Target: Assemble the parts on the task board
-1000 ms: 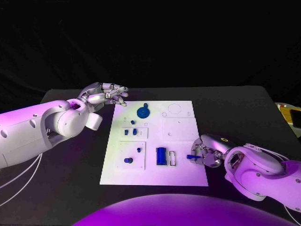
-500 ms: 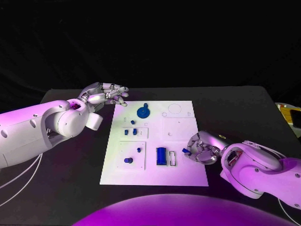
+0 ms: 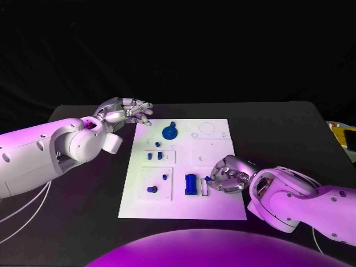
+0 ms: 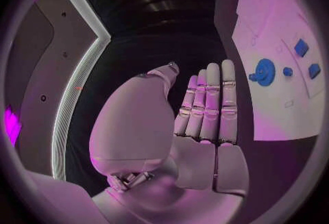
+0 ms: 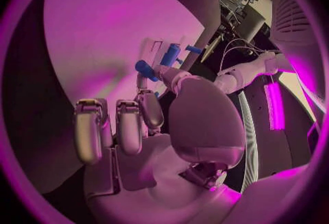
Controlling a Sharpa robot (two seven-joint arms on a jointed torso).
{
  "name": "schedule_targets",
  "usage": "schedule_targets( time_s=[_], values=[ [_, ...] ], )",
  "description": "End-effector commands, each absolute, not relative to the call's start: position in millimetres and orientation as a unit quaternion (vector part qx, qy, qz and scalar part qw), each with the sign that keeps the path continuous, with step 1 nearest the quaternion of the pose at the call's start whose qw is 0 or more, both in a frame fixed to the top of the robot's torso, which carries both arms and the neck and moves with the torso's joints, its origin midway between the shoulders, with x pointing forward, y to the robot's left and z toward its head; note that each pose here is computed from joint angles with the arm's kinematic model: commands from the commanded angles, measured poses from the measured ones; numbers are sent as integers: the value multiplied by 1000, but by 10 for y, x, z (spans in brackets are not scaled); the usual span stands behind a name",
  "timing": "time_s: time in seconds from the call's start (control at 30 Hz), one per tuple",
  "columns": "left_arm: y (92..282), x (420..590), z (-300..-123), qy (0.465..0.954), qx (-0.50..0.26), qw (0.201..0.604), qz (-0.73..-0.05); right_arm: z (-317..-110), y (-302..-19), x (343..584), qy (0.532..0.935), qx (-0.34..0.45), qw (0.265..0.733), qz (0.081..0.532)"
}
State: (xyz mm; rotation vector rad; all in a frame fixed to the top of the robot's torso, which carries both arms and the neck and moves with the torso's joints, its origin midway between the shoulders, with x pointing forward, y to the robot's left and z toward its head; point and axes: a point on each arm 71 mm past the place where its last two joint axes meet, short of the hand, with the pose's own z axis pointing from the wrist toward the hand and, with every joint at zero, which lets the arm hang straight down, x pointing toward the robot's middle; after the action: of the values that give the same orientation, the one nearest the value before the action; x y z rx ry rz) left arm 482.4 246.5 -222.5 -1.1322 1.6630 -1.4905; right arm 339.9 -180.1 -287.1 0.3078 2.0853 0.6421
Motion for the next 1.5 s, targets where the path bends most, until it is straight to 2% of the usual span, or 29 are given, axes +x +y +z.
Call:
schedule_targets(
  time_s=[0.03,0.33,0.83,1.5],
  values=[
    [2435,4816,-2214,632,-423,307,-572,-2927,-1773,3377,856,132,426,261],
    [2434,4818,-2216,632,-423,306,-572,-2982,-1711,3373,862,128,416,259],
    [2447,4821,-2219,633,-423,306,-572,-3005,-1686,3409,859,112,435,246],
    [2457,4819,-2220,634,-424,306,-570,-2995,-1653,3388,861,96,432,250]
  ],
)
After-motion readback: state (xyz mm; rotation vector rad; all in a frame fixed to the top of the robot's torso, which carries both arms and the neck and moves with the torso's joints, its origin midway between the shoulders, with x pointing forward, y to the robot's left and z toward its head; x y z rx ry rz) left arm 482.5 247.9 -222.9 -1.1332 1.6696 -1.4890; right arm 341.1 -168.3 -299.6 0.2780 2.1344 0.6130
